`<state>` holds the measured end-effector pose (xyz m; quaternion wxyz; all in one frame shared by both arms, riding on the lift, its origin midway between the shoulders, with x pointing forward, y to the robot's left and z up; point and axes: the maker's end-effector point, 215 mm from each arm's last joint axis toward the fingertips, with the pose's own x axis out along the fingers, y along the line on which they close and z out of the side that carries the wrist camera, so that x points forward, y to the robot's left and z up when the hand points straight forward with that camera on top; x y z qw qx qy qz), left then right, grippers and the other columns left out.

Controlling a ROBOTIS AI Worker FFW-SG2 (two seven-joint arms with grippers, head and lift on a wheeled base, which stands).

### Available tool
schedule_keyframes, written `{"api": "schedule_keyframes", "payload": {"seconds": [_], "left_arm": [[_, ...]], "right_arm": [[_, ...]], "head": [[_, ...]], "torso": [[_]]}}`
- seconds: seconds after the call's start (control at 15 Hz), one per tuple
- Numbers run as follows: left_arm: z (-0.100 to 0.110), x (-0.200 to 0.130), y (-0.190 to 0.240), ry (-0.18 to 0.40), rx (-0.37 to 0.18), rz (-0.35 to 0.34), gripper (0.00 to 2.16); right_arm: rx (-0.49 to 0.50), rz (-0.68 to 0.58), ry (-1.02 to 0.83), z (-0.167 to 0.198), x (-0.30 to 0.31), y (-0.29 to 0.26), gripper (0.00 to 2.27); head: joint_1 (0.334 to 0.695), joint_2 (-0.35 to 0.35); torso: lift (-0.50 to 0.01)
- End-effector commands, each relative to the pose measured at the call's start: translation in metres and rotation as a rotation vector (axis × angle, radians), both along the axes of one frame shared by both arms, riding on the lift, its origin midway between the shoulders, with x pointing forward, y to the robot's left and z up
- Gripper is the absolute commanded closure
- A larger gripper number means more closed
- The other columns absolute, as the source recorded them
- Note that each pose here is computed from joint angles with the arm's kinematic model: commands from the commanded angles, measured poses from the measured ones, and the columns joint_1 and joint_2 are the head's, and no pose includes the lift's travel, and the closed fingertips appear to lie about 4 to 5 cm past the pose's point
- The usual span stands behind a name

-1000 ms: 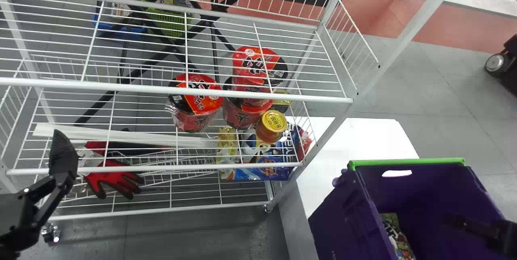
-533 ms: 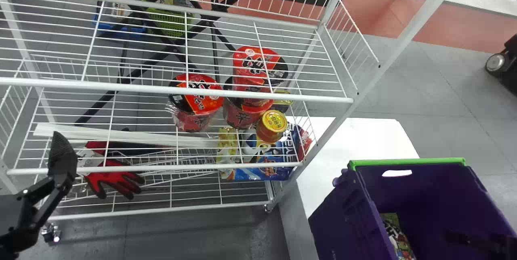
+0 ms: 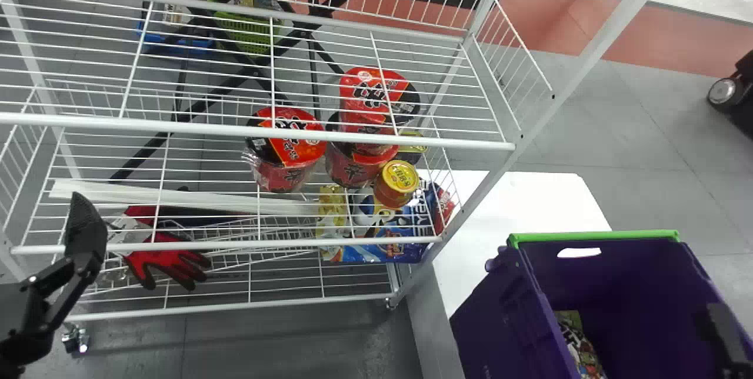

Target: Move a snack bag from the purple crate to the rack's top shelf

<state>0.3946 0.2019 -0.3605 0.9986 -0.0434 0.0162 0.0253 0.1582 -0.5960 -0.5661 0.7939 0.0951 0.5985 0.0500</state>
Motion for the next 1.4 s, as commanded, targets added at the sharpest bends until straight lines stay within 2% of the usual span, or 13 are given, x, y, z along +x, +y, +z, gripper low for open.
{"api": "schedule_keyframes", "payload": {"seconds": [0.0,0.2,0.53,0.73,1.0,1.33], "left_arm": [[-0.004,0.002,0.002,0.005,0.004,0.001,0.09],[-0.003,0.003,0.014,0.003,0.017,0.013,0.09],[-0.003,0.002,0.013,0.003,0.004,0.013,0.09],[-0.007,0.004,0.017,0.009,0.007,0.018,0.09],[-0.015,0.010,0.018,0.017,0.007,0.004,0.09],[-0.021,0.015,0.017,0.021,-0.005,-0.015,0.09]], "right_arm": [[0.049,0.070,0.024,-0.017,-0.017,0.023,0.18],[0.116,0.131,0.097,-0.031,-0.047,0.046,0.18],[0.003,0.197,0.327,-0.051,-0.100,0.037,0.18],[-0.018,0.245,0.370,-0.062,-0.125,0.034,0.18],[0.034,0.227,0.374,-0.074,-0.150,0.063,0.20],[0.019,0.160,0.390,-0.084,-0.182,0.067,0.22]], "head": [[0.695,-0.350],[0.695,-0.350],[0.695,-0.350],[0.695,-0.350],[0.695,-0.350],[0.695,-0.350]], "torso": [[-0.451],[-0.451],[-0.451],[-0.451],[-0.451],[-0.451]]}}
